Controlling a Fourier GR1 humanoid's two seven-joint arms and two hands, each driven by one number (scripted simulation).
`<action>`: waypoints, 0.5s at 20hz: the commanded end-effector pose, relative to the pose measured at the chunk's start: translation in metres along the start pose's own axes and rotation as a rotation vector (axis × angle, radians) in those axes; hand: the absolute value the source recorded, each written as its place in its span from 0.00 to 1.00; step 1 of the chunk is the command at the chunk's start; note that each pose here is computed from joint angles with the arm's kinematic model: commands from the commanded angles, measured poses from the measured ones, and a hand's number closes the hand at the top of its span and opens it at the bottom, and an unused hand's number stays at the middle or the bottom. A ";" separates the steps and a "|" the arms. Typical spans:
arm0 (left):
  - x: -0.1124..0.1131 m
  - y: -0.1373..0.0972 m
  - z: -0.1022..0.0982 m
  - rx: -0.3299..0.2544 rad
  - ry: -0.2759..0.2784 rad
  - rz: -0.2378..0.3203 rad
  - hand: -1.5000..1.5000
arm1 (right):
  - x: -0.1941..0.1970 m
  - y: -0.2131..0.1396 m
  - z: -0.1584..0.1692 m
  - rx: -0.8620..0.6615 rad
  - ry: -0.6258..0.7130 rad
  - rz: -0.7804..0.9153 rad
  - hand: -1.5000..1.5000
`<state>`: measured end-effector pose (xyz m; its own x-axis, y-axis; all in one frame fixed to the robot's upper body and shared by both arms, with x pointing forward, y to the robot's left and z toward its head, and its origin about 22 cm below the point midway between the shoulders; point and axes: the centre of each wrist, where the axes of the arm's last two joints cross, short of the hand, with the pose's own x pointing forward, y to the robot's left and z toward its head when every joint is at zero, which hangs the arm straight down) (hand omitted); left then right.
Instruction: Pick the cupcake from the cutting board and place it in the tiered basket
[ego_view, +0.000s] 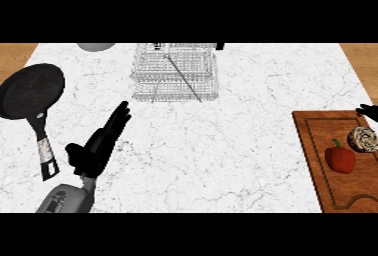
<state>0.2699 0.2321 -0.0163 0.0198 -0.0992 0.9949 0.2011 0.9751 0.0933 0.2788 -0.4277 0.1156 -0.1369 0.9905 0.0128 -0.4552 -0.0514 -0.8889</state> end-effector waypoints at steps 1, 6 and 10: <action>0.005 -0.003 0.010 -0.003 -0.006 0.004 0.50 | -0.015 0.018 -0.006 0.027 0.003 -0.027 0.00; -0.016 0.008 0.003 -0.004 -0.004 0.003 0.50 | -0.030 0.045 -0.022 0.024 0.027 0.000 0.00; -0.011 0.002 0.009 0.010 0.008 0.003 0.50 | -0.041 0.039 -0.024 0.020 0.075 -0.046 0.00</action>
<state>0.2652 0.2354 -0.0207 0.0208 -0.0998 0.9948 0.1986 0.9756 0.0937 0.2879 -0.4544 0.0791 -0.0823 0.9964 0.0200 -0.4701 -0.0211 -0.8823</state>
